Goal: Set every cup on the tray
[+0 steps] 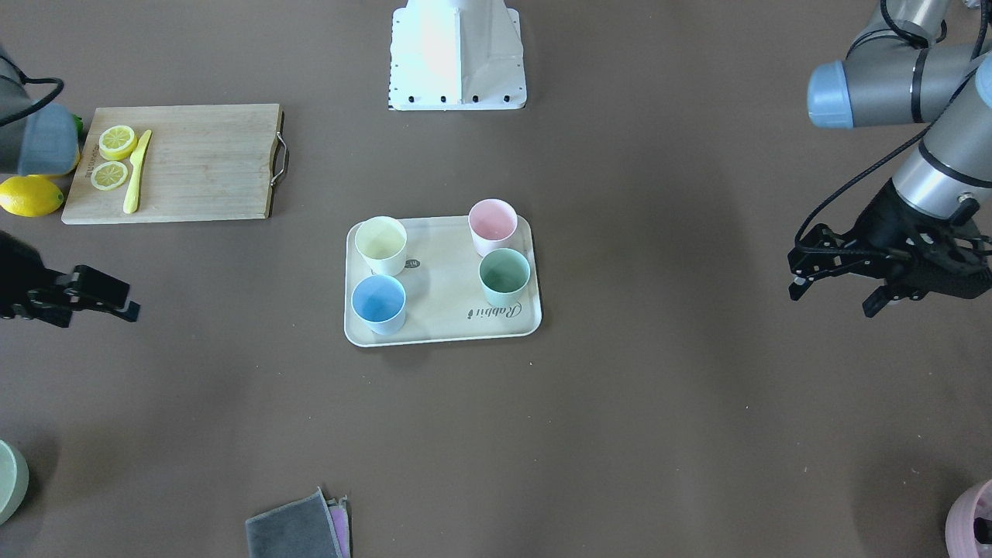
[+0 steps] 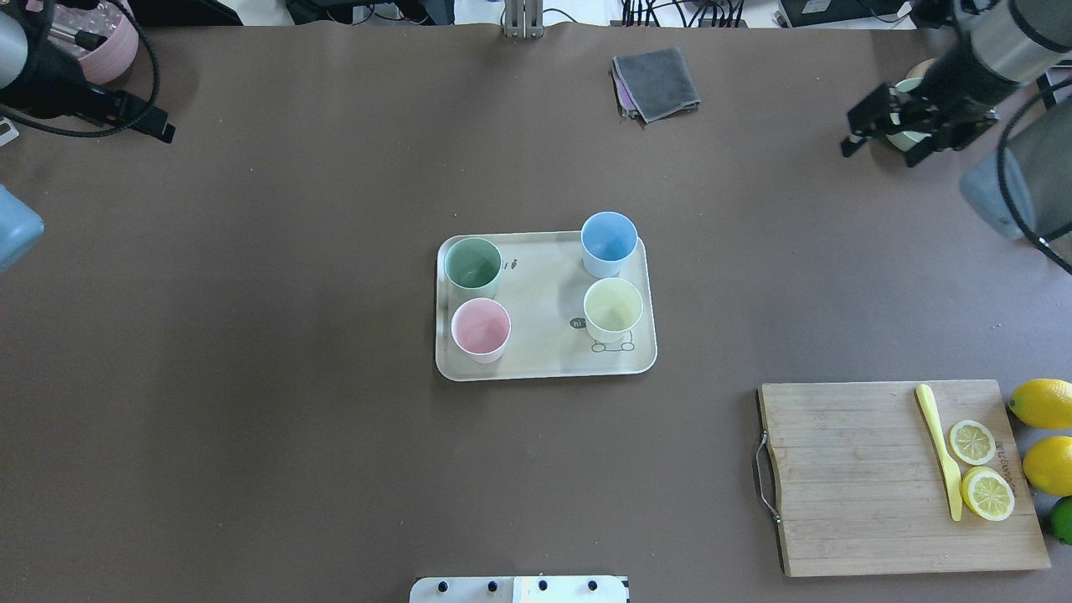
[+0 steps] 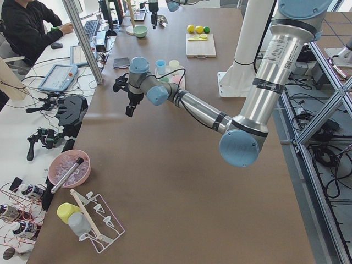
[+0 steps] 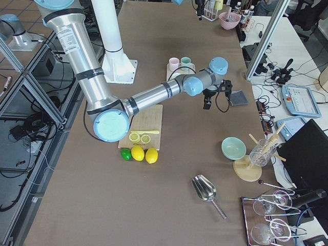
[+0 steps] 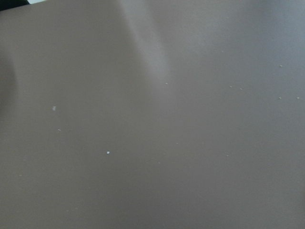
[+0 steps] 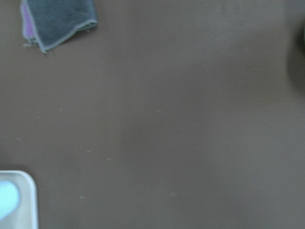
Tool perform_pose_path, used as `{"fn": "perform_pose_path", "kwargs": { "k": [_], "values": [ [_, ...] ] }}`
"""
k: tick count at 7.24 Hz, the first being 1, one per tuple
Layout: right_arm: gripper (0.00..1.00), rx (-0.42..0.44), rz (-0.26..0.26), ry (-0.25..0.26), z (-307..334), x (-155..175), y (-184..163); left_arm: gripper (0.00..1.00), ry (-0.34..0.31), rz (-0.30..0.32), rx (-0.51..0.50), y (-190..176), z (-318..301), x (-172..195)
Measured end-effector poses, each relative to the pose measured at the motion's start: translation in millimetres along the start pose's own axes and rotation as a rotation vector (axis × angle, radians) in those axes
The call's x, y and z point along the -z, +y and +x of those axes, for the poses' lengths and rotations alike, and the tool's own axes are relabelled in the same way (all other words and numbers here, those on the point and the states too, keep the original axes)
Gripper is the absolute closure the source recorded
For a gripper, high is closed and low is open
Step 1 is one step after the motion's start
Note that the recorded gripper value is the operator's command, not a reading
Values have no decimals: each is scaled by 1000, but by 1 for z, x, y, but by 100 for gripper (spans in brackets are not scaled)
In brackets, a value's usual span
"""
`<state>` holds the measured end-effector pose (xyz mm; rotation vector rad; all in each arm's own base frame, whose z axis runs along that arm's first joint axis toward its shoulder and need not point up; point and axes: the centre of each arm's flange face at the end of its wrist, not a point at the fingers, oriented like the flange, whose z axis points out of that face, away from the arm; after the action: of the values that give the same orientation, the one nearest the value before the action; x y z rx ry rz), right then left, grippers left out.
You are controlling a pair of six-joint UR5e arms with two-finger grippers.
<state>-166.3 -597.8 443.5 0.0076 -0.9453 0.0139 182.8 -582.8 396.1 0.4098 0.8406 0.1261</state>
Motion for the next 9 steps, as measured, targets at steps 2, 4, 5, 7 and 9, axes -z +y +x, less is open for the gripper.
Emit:
{"fn": "perform_pose_path", "kwargs": {
  "k": [2, 4, 5, 7, 9],
  "values": [
    [0, 44, -8, 75, 144, 8, 31, 2, -32, 7, 28, 25, -42, -5],
    [0, -2, 24, 118, 222, 30, 52, 2, -66, -8, 78, 45, -80, -2],
    [0, -12, 55, 140, 235, 45, 50, 2, -82, 0, 103, 49, -97, 6],
    [0, -22, 79, 156, 242, 59, 48, 2, -100, 3, 132, 56, -116, 13],
    [0, -56, 81, 142, 263, 66, 59, 2, -99, -26, 82, 73, -134, 13]
  ]
}}
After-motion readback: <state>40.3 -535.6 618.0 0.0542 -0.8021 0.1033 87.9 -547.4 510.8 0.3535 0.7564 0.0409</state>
